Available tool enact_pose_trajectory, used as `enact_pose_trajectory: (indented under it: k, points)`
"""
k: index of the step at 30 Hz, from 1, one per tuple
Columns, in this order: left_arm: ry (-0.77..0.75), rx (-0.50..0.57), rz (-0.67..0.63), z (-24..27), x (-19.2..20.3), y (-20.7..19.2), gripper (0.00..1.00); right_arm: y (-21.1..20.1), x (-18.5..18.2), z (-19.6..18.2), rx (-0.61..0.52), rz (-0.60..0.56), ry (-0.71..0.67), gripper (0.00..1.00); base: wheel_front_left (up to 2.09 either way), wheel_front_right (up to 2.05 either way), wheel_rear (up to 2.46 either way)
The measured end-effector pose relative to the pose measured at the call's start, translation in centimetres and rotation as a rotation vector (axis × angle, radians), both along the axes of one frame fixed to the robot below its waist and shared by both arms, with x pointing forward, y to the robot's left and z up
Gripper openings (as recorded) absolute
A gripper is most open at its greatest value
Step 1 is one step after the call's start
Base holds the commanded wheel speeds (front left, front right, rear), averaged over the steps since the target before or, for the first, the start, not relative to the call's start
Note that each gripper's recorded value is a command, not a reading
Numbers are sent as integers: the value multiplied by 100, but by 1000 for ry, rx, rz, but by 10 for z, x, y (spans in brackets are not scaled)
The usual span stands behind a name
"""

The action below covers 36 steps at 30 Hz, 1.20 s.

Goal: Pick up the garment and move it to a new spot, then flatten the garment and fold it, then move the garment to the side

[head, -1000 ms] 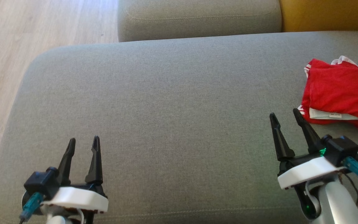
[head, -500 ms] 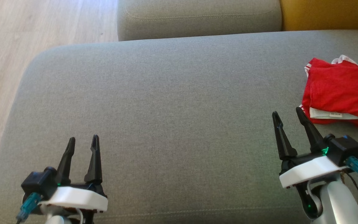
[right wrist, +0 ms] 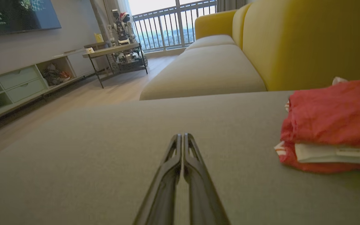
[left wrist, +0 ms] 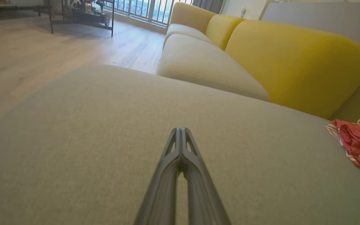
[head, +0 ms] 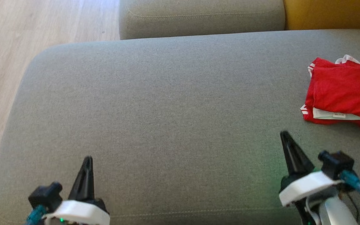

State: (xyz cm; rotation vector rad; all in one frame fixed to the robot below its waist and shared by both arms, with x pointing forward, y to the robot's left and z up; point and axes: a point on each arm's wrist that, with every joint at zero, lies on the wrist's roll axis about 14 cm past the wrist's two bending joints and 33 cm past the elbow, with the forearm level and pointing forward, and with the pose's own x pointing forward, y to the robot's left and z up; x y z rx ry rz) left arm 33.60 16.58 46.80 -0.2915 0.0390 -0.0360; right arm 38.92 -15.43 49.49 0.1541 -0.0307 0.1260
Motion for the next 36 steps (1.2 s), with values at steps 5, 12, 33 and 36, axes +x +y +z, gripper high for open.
enact_pose_trajectory:
  k: [5, 12, 33, 36]
  points:
    - [50, -43, 13, -14, -7, 1, 0, -4, -9, -17, 41, -17, 62, 0, 0, 0, 0]
    - [67, -113, 28, -15, -6, 3, 0, -9, -9, -18, 117, -38, 78, 0, 0, 0, 0]
    - [100, -330, 82, -17, 0, 12, 0, -22, -10, -22, 359, -101, 129, 0, 0, 0, 0]
    - [107, -361, 87, -17, 1, 12, 0, -24, -10, -23, 393, -109, 137, 0, 0, 0, 0]
